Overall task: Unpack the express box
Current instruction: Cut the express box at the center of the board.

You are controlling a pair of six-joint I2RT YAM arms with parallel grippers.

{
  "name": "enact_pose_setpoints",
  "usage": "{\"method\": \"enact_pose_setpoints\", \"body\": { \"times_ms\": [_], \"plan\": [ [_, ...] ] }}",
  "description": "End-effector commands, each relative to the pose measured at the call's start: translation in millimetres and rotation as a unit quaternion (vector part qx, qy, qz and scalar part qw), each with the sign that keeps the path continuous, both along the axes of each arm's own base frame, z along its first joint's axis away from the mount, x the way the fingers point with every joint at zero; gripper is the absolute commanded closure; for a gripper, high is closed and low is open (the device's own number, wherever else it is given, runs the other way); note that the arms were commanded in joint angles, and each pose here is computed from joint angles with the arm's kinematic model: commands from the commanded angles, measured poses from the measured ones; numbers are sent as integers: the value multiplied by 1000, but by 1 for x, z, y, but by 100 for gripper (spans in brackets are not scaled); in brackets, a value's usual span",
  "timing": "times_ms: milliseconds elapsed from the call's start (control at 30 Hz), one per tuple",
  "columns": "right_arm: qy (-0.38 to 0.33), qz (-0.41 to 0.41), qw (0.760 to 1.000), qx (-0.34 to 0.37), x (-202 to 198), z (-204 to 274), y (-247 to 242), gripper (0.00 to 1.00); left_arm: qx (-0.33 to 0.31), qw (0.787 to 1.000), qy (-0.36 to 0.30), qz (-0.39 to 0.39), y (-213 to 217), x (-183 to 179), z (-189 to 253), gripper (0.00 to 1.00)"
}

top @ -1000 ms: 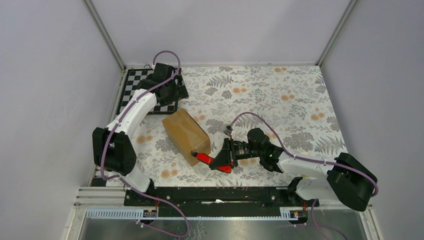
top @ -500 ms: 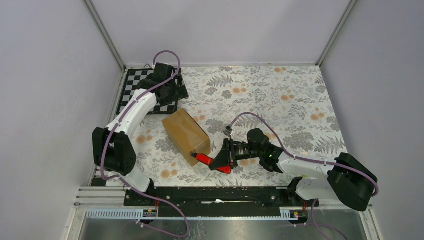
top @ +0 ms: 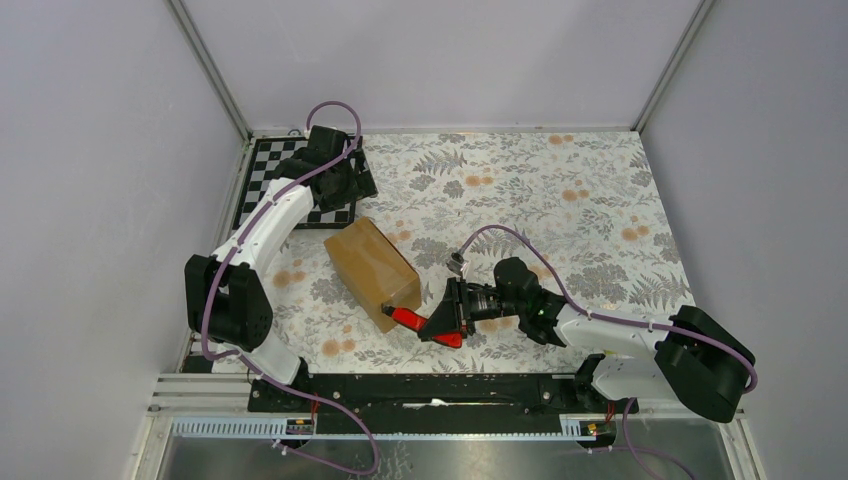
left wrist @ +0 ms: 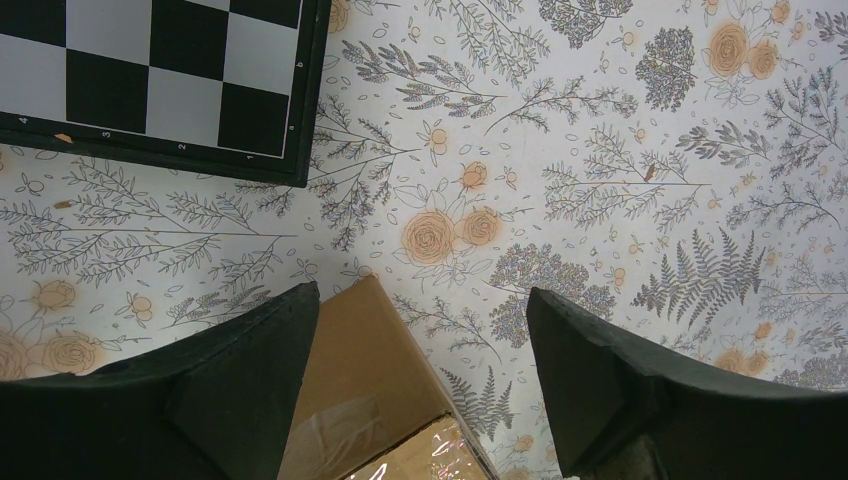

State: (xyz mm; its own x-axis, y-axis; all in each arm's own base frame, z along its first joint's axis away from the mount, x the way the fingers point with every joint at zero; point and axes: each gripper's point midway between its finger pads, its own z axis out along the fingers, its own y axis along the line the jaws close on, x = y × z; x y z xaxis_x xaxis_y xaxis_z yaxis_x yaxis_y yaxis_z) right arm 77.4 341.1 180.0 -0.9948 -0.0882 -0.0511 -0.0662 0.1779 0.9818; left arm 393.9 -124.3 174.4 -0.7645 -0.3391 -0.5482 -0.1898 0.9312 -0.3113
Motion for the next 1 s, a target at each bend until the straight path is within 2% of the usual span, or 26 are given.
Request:
{"method": "enact_pose_setpoints", "body": {
  "times_ms": [0, 967],
  "plan": [
    [-24, 5, 999, 32, -2, 20, 4, 100, -3, 999, -36, 2, 2, 9, 18, 17],
    [-13, 0, 1000, 28, -1, 14, 4, 100, -2, 999, -34, 1, 2, 10, 16, 17]
  ]
}}
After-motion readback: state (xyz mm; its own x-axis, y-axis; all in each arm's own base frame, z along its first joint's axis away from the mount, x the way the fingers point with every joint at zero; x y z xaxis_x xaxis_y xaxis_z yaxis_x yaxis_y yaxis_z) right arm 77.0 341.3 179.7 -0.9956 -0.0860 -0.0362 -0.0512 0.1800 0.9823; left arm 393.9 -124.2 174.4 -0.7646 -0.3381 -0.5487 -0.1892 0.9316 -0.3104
